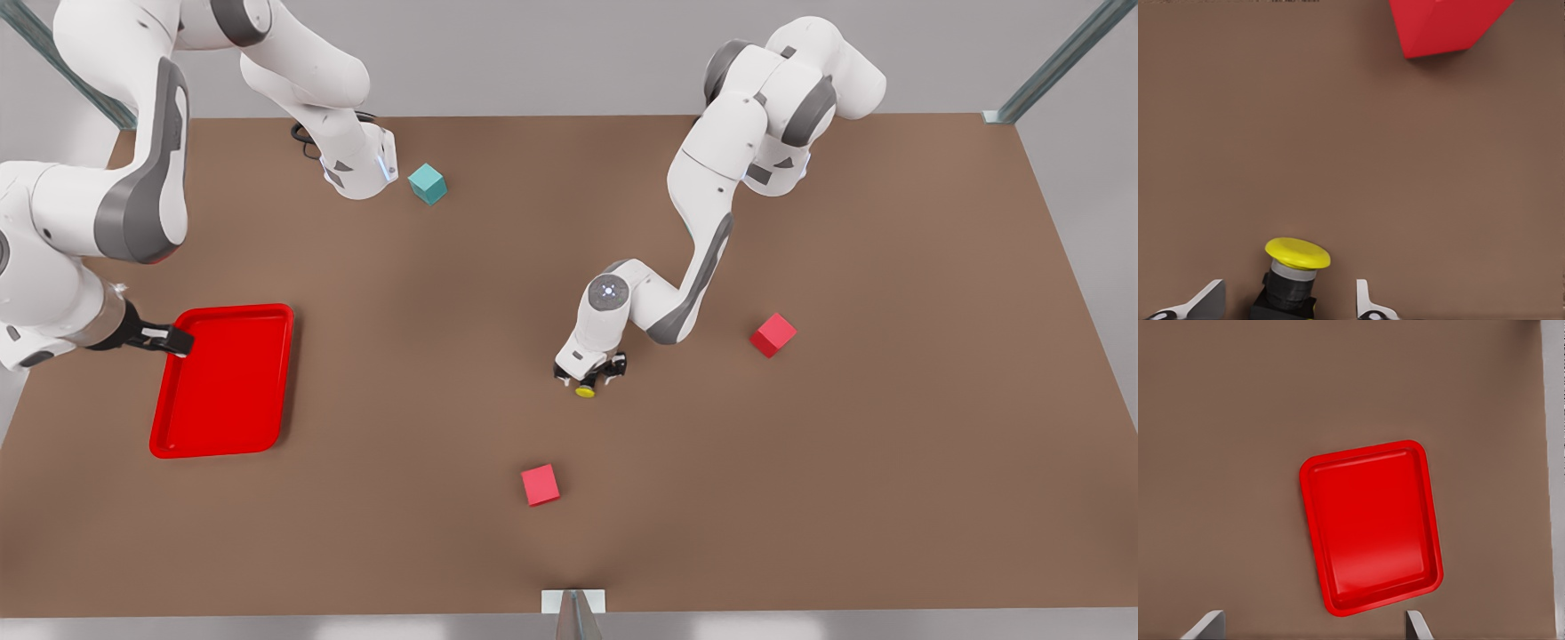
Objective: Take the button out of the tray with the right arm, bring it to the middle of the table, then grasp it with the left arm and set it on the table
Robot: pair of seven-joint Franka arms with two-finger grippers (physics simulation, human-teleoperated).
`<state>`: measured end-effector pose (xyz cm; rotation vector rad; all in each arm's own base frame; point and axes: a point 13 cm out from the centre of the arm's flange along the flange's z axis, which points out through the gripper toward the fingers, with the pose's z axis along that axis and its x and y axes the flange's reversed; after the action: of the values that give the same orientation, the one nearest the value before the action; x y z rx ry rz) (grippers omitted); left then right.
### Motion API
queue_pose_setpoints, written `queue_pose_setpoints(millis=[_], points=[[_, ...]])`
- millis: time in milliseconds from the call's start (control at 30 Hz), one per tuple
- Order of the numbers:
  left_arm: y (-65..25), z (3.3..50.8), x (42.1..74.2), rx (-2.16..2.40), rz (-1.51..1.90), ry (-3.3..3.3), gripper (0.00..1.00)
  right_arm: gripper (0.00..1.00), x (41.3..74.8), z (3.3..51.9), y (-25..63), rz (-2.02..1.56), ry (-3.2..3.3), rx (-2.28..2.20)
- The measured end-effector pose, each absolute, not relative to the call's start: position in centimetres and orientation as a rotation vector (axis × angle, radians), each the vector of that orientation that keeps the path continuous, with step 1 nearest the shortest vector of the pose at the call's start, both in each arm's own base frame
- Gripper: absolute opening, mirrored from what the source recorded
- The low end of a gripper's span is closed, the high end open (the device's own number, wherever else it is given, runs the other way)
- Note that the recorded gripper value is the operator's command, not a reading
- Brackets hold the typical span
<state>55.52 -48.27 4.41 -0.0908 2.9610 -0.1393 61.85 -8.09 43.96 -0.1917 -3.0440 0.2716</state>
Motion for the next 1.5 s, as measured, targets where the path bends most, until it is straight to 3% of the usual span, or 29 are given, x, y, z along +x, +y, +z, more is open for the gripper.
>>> queue_pose_setpoints(millis=[67,100,533,733,867,1100,1500], points=[[-48.3,4.4,55.5,-0.081,-0.139,2.962,0.53,1.00,61.8,43.9,-8.5,0.276,-3.041,-0.187],[-48.3,4.4,55.5,-0.078,-0.138,2.962,0.48,1.00,61.8,43.8,-8.5,0.278,-3.041,-0.182],[-48.1,4.5,55.4,-0.063,-0.105,2.985,0.41,1.00,61.8,43.4,-8.4,0.279,-3.032,-0.128],[-46.0,15.2,62.1,-0.293,0.064,2.885,0.41,1.00,61.7,43.2,-8.3,0.297,-3.024,-0.102],[-39.5,18.1,64.4,-0.564,0.415,2.631,0.41,1.00,61.7,43.0,-8.1,0.307,-3.017,-0.086],[-30.4,16.1,63.5,-0.871,0.806,2.025,0.41,1.00,61.7,42.6,-7.8,0.307,-3.007,-0.068],[-25.6,10.2,64.5,-1.046,0.569,1.467,0.42,1.00,61.7,42.5,-7.9,0.308,-3.003,-0.061]])
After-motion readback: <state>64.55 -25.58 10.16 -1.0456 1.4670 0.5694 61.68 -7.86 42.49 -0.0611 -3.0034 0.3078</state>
